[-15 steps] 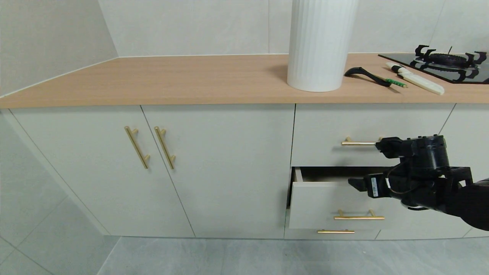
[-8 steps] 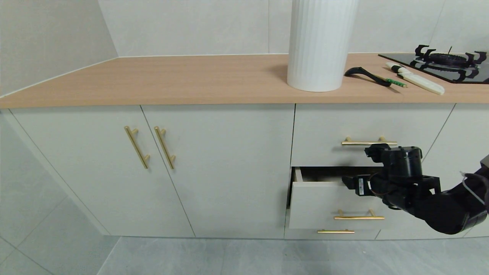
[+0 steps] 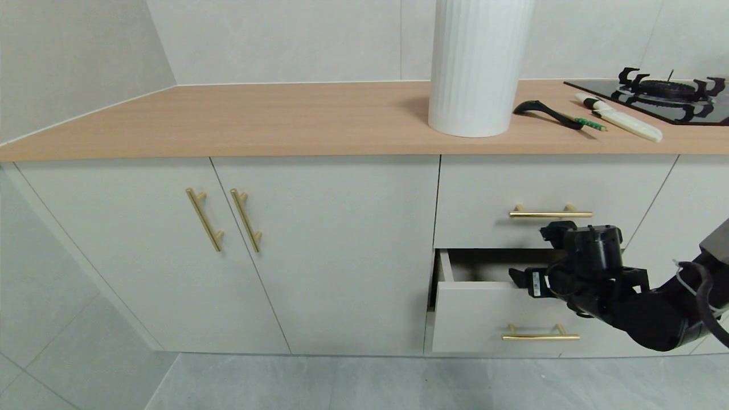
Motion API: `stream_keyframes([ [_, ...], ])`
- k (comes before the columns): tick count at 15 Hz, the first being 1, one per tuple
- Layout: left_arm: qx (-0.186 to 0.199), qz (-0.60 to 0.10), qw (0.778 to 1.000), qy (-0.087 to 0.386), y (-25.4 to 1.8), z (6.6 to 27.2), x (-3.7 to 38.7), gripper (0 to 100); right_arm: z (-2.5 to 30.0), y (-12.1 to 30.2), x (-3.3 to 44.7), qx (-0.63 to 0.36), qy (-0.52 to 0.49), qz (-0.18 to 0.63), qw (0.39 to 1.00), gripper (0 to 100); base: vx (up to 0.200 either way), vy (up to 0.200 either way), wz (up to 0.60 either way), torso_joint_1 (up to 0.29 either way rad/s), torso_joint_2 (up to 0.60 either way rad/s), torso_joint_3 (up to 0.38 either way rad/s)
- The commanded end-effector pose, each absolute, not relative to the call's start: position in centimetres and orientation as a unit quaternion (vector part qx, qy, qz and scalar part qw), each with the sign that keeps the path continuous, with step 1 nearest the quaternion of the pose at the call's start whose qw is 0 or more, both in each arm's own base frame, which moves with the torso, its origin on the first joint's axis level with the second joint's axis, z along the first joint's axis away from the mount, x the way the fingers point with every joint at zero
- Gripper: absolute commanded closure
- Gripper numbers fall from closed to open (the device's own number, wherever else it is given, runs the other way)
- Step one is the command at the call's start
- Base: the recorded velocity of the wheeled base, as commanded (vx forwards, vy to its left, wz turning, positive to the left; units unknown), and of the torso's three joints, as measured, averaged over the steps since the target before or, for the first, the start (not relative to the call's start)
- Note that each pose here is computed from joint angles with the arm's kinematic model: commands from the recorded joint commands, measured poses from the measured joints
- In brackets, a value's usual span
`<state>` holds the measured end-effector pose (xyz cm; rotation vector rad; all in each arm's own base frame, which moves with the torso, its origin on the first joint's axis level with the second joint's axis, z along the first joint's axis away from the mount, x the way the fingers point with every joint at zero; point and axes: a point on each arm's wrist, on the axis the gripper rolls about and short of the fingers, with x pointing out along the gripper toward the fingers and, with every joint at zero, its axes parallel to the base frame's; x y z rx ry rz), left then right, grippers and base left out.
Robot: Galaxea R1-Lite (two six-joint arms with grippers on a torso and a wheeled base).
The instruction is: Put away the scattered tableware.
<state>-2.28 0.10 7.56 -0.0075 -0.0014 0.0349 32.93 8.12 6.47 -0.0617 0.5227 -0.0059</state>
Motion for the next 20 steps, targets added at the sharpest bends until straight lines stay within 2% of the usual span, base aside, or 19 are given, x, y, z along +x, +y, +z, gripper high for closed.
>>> stream_keyframes([
  [1,-0.004,0.018,1.000,0.000,0.1,7.5,-2.3,0,7.0,8.1,32.7,-0.030,0.254,-0.002,0.967,0,0.000,0.000,0.00,0.000,0.00,0.000],
  [9,-0.004,0.018,1.000,-0.001,0.1,7.6,-2.3,0,9.3,7.8,30.6,-0.038,0.282,0.002,0.959,0,0.000,0.000,0.00,0.000,0.00,0.000],
  [20,-0.004,0.018,1.000,0.000,0.1,7.5,-2.3,0,10.1,7.4,28.6,-0.062,0.357,0.007,0.932,0,0.000,0.000,0.00,0.000,0.00,0.000],
])
